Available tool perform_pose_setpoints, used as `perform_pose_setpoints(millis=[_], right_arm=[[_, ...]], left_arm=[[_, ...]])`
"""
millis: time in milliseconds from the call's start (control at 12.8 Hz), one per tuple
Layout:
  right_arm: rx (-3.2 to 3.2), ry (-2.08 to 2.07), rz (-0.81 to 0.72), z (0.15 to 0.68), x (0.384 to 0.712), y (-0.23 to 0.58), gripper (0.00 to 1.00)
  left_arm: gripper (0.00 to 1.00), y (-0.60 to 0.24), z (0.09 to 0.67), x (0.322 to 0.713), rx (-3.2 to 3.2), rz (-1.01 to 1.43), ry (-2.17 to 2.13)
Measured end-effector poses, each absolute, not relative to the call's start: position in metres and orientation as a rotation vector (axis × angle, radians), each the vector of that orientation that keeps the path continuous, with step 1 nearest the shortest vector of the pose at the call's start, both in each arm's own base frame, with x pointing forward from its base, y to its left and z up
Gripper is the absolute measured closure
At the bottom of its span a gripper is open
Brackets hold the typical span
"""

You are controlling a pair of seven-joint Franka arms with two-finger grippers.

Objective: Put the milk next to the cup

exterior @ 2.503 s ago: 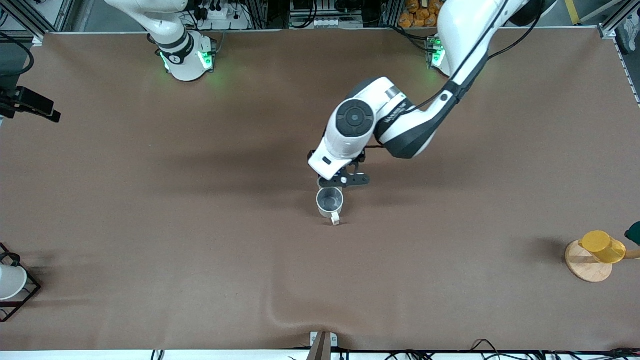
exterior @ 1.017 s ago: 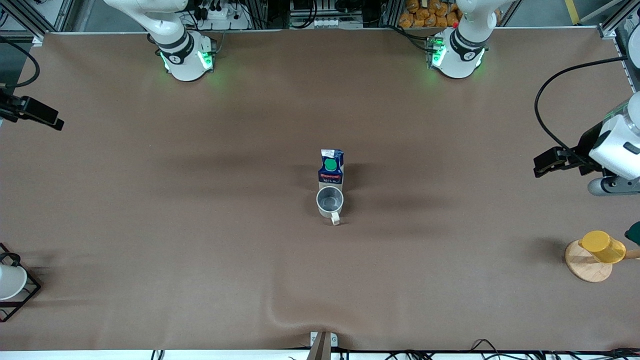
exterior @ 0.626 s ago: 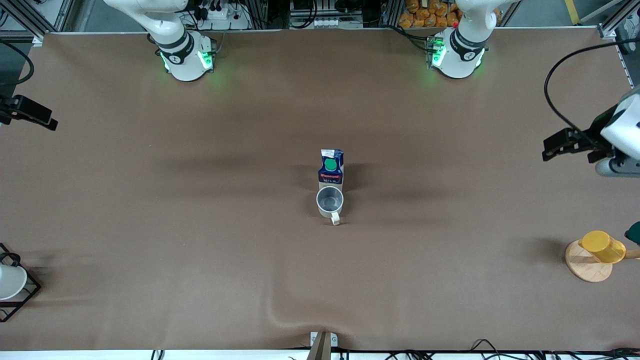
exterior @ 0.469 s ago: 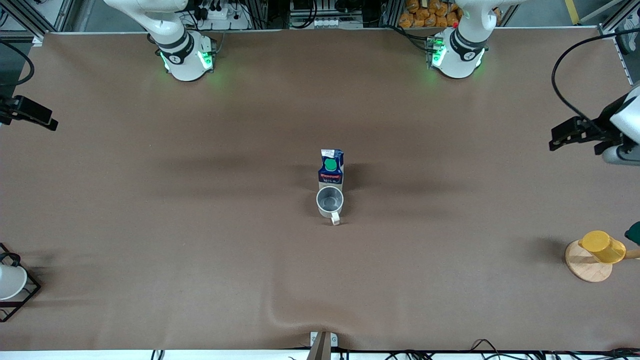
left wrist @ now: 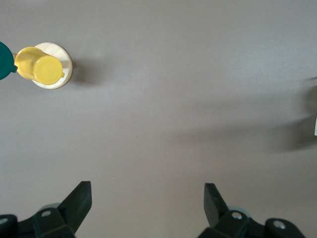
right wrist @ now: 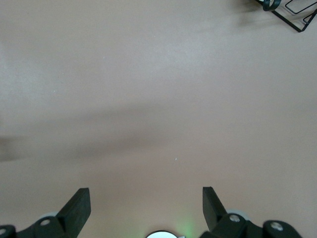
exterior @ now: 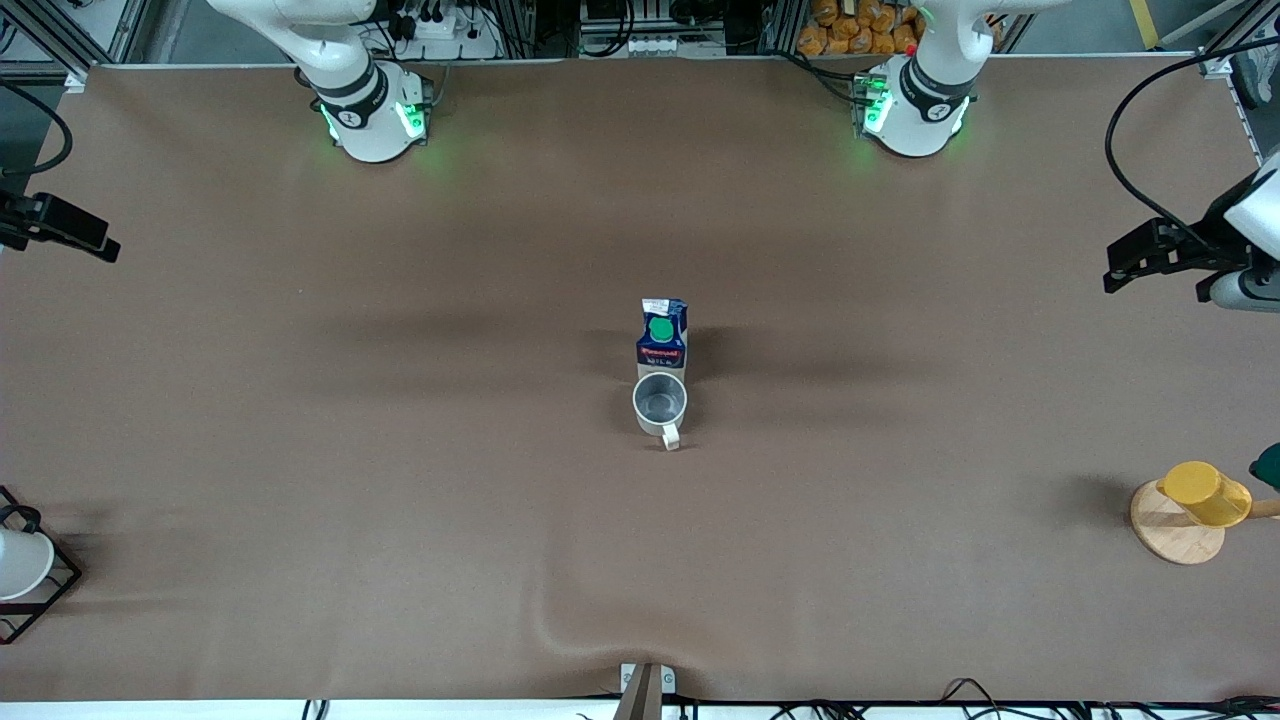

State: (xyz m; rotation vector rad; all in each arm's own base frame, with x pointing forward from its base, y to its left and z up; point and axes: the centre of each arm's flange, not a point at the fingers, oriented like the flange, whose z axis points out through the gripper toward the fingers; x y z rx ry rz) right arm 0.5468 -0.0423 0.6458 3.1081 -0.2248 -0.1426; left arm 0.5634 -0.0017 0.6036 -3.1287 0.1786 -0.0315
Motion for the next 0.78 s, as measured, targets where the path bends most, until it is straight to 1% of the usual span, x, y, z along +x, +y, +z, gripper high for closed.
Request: perform_pose_setpoints(millis=[313, 782], right_arm=[[3.118, -0.326, -0.139, 0.646, 0.547, -0.037, 0.00], [3.125, -0.259, -0.191, 0.644, 0.544, -0.027, 0.00]], left_arm=[[0.00, -0.004, 0.601, 0.563, -3.132, -0.027, 0.126], [0.00, -0.018, 0.602, 0.563, -3.135, -0.030, 0.099]])
